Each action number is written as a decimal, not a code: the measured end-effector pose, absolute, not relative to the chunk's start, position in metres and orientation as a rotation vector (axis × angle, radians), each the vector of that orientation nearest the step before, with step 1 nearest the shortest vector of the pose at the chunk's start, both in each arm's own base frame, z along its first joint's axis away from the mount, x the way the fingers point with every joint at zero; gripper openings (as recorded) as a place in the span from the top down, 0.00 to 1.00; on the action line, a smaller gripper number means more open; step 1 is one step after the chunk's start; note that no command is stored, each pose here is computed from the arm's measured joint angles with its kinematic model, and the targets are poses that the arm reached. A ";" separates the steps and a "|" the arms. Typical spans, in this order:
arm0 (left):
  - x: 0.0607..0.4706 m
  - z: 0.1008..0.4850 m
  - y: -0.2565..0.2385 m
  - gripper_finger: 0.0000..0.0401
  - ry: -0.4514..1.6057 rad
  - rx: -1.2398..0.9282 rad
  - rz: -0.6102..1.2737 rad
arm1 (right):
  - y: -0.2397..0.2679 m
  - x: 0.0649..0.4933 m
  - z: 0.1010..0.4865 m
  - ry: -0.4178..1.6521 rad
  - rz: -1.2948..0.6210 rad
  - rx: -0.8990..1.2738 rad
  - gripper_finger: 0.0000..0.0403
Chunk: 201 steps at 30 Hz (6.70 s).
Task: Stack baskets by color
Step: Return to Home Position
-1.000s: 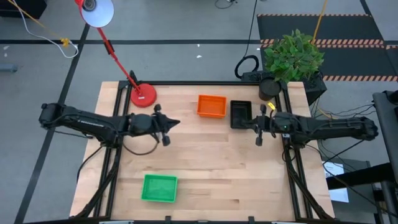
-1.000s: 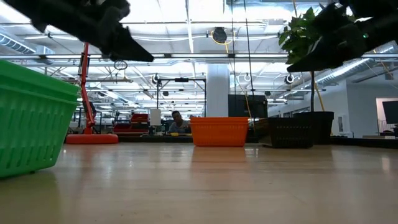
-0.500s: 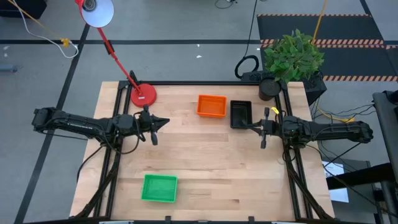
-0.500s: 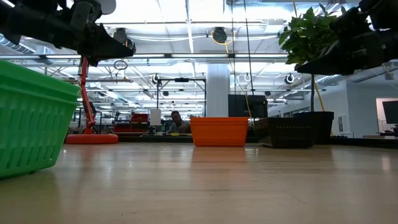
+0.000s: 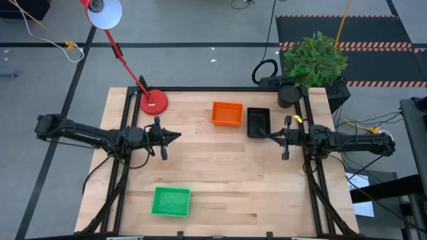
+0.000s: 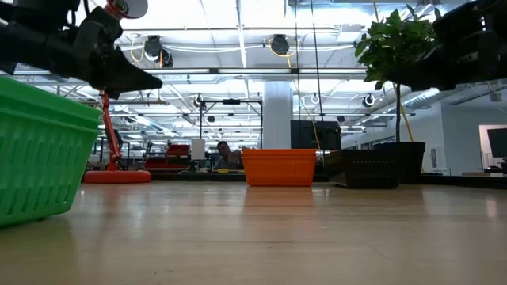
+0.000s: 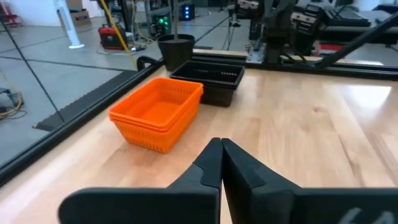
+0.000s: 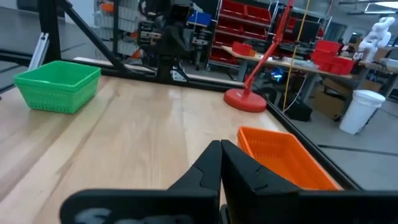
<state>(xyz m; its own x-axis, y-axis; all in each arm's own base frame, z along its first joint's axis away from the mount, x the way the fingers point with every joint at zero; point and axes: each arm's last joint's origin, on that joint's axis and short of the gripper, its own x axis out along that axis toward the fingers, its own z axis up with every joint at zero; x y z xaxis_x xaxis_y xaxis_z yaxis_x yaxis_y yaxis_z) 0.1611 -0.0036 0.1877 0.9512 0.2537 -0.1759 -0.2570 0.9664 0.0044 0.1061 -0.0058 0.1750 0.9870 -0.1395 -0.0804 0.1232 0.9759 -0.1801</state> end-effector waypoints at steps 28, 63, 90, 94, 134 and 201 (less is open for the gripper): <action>0.143 0.154 -0.010 0.97 0.084 -0.011 0.200 | -0.005 0.096 0.170 -0.020 -0.128 -0.168 1.00; 0.121 0.167 -0.007 0.97 0.024 0.055 0.198 | -0.003 0.099 0.165 0.035 -0.046 -0.105 1.00; 0.096 0.172 -0.008 0.99 -0.052 0.172 0.056 | -0.003 0.100 0.168 0.009 -0.048 -0.116 0.99; 0.097 0.171 -0.005 0.97 -0.044 0.192 0.035 | -0.003 0.100 0.168 0.005 -0.048 -0.116 0.99; 0.097 0.168 0.010 0.91 -0.011 0.255 0.052 | -0.003 0.100 0.168 0.004 -0.048 -0.116 0.99; 0.097 0.168 0.010 0.91 -0.011 0.251 0.053 | -0.003 0.100 0.168 0.004 -0.048 -0.116 0.99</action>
<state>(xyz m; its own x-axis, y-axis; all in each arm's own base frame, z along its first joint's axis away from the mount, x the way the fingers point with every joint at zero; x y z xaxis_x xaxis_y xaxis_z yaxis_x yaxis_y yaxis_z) 0.0973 0.0100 0.1679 0.9986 0.0507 0.0173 -0.0534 0.9672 0.2483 0.0995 -0.0031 0.1680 0.9988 -0.0483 -0.0010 0.0478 0.9921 -0.1159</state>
